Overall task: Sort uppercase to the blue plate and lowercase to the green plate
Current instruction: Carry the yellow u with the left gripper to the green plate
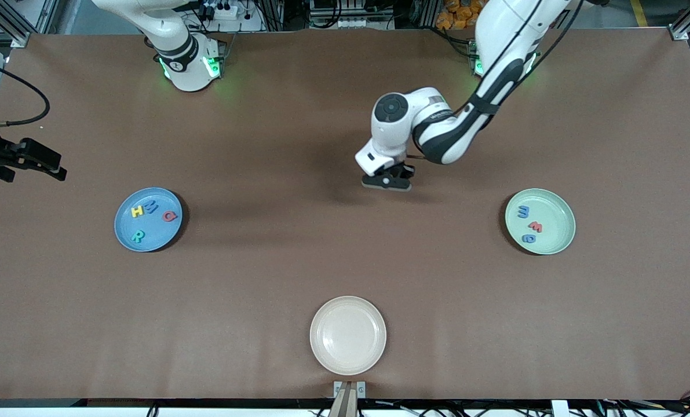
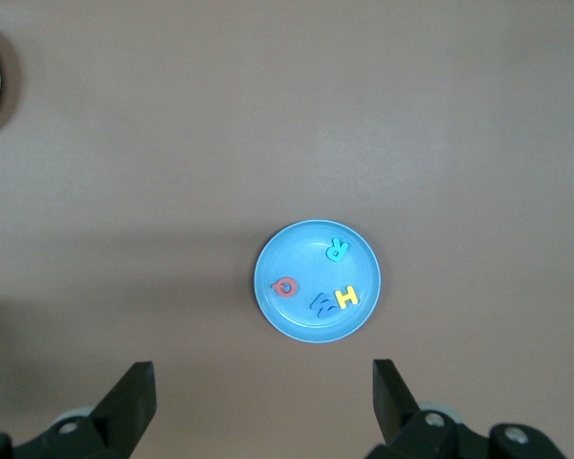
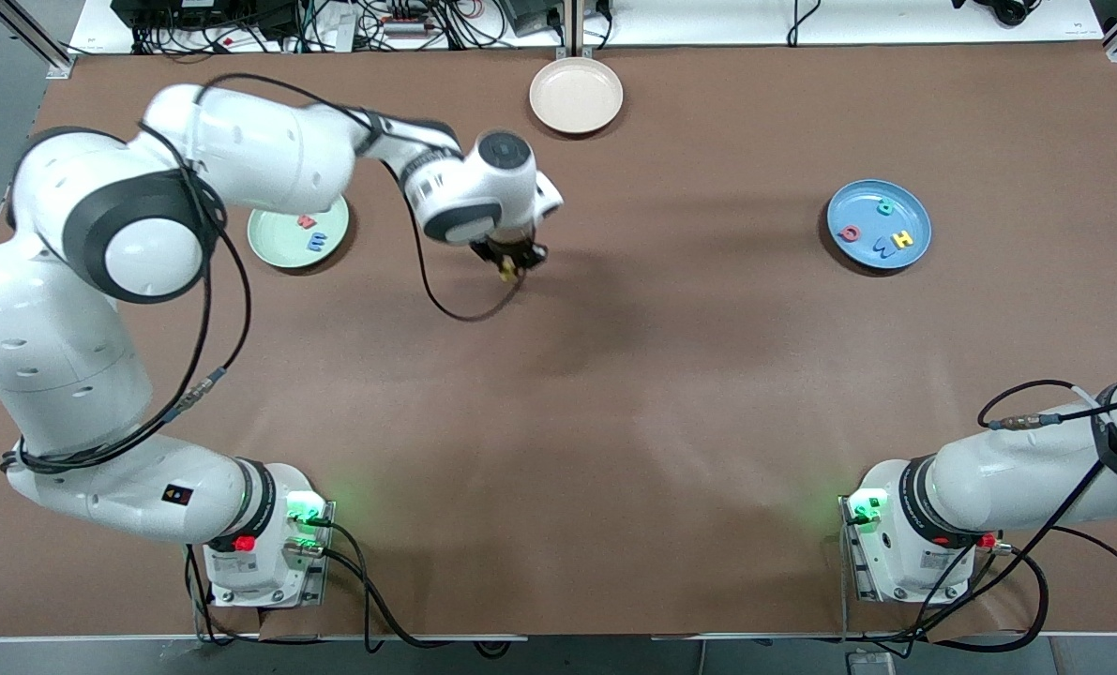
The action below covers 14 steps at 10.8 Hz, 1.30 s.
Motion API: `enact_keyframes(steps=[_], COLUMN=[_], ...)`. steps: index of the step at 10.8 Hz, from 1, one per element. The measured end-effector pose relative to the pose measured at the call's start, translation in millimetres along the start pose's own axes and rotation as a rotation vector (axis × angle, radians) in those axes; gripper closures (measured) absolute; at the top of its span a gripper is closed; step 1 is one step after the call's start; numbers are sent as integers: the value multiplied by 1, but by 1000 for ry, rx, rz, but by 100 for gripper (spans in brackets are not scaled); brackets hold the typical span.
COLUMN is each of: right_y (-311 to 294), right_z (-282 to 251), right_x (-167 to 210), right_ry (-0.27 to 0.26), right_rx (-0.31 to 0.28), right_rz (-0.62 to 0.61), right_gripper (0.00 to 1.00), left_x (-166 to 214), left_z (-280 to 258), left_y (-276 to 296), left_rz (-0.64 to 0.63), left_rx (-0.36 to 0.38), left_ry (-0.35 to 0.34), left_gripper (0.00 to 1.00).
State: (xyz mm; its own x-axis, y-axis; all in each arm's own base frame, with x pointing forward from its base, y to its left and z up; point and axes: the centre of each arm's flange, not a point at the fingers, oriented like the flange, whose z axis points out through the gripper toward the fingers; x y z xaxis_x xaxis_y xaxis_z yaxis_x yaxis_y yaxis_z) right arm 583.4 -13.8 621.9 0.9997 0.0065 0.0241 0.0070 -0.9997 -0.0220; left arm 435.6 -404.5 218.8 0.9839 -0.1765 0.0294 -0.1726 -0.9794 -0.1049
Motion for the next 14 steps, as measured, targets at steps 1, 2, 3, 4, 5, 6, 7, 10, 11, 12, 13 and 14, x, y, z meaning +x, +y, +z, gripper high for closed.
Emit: enact_keyframes(steps=[1, 2, 3, 4, 5, 6, 7, 10, 11, 12, 13, 14], right_y=[0, 0, 0, 0, 1, 2, 3, 3, 0, -3, -6, -6], right_z=[0, 0, 0, 0, 0, 0, 0, 1, 1, 1, 1, 1], right_x=[0, 0, 0, 0, 0, 0, 0, -1, -1, 0, 0, 0], right_ry=[0, 0, 0, 0, 0, 0, 0, -5, -6, -6, -6, -6], right_rx=[1, 1, 2, 2, 2, 2, 2, 2, 2, 2, 2, 2], right_rz=[0, 0, 0, 1, 2, 4, 6, 25, 21, 15, 11, 11], right_gripper=[0, 0, 0, 0, 0, 0, 0, 0, 0, 0, 0, 0], left_x=[19, 37, 53, 68, 81, 92, 100, 107, 102, 94, 85, 80], left_z=[-9, -18, -24, -30, -39, -46, -52, -44, -34, -23, -12, -3], left_y=[-19, -43, -75, -112, -152, -193, -233, -348, -387, -417, -433, -437], left_rz=[0, 8, 36, 66, 95, 127, 160, 211, 209, 193, 176, 162], left_rx=[21, 39, 63, 88, 104, 116, 131, 109, 51, -17, -62, -77], left_ry=[3, 5, -3, -23, -42, -53, -58, -118, -150, -172, -192, -207], left_gripper=[74, 74, 74, 74, 74, 74, 74, 74, 74, 74, 74, 74])
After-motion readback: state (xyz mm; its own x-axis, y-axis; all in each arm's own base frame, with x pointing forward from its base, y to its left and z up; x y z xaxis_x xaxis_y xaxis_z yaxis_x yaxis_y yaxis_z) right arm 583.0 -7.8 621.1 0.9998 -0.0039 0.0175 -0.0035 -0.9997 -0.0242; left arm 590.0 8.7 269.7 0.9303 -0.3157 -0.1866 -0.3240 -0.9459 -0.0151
